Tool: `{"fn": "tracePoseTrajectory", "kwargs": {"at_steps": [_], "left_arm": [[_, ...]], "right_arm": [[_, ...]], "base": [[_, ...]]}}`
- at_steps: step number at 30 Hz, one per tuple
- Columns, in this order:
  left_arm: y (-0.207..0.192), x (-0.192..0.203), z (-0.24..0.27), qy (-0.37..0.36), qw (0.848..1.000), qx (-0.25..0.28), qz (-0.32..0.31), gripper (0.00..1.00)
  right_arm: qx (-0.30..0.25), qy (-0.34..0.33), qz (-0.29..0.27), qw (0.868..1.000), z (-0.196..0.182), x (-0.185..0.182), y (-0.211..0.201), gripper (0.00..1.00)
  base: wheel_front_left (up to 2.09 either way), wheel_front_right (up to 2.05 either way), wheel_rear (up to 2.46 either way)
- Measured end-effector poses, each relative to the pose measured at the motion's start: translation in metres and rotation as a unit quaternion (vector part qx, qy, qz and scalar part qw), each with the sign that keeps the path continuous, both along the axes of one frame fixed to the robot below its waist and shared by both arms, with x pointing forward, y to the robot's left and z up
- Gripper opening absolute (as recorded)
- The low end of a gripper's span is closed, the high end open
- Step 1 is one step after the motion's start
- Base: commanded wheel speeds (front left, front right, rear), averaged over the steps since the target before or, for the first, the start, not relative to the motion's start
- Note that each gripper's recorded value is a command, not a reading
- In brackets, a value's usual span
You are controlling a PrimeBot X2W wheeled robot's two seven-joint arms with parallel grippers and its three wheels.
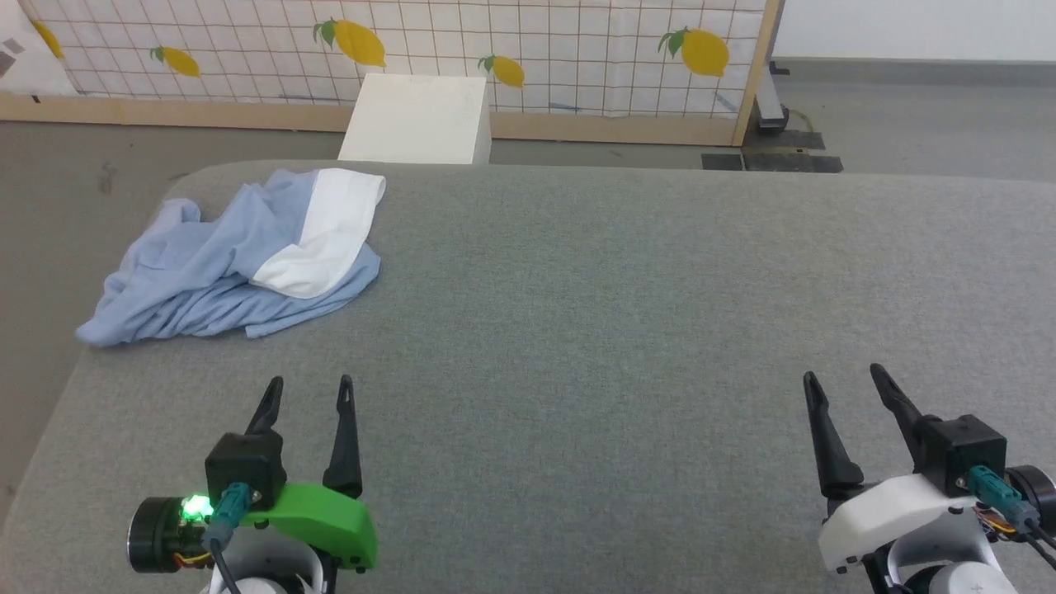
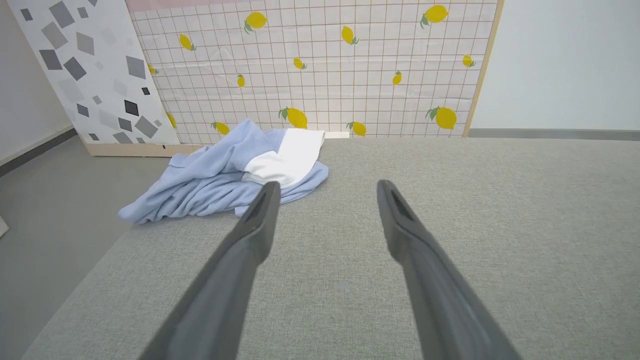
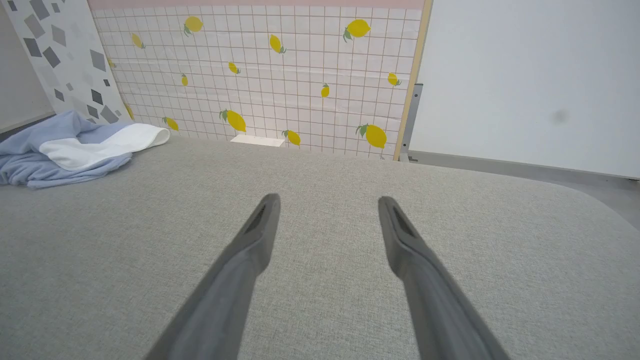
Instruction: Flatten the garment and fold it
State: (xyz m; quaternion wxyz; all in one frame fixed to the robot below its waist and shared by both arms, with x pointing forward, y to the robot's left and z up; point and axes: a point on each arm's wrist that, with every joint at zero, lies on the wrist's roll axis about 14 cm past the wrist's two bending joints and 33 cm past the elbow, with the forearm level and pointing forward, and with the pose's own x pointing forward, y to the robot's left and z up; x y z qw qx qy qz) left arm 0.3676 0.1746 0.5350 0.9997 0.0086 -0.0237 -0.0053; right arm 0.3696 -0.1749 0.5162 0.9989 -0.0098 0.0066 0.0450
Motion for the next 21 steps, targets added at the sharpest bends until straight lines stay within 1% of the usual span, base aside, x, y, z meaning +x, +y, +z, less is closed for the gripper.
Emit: {"fn": "tracePoseTrajectory", "kwargs": {"at_steps": [12, 21], "left_arm": [[0.008, -0.006, 0.006, -0.015, 1.000, -0.005, 0.014, 1.00], [0.020, -0.019, 0.008, -0.026, 0.999, -0.008, 0.034, 1.00]], "right_arm": [[0.002, -0.002, 0.009, 1.000, -0.003, 0.005, 0.006, 1.00], [0.003, -0.008, 0.025, 1.000, -0.002, 0.009, 0.017, 1.00]], "base": [[0.00, 0.00, 0.00], [0.00, 0.00, 0.00]]}}
